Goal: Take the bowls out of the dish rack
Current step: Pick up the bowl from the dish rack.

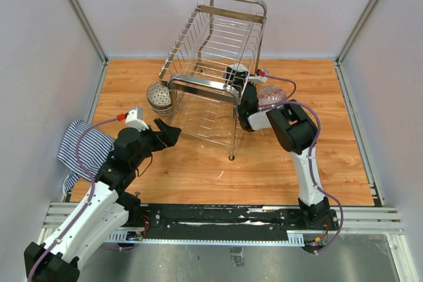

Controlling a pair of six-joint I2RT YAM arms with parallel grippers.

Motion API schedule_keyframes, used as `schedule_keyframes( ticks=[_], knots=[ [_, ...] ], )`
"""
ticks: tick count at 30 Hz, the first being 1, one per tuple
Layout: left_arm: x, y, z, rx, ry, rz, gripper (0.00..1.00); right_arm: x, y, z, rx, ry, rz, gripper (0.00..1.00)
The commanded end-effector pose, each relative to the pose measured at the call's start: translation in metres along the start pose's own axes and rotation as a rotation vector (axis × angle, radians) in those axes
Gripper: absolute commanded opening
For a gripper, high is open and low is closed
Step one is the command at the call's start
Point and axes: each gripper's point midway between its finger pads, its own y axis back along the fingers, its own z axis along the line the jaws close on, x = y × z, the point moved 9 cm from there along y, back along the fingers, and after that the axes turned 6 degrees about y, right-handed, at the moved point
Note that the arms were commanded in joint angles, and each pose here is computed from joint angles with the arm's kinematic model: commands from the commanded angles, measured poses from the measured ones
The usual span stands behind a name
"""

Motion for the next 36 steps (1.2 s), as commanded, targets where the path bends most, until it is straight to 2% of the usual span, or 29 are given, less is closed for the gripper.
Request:
schedule_keyframes(
  ticks=[1, 36],
  knots=[
    [-0.003, -0.001, 0.000, 0.013, 0.005, -0.029, 0.97, -0.039, -0.007, 0.024, -0.132, -0.043, -0.175, 0.01],
    [-0.006, 0.003, -0.001, 0.010, 0.006, -0.043, 0.97, -0.052, -0.009, 0.040, -0.224, -0.005, -0.210, 0.01]
  ],
)
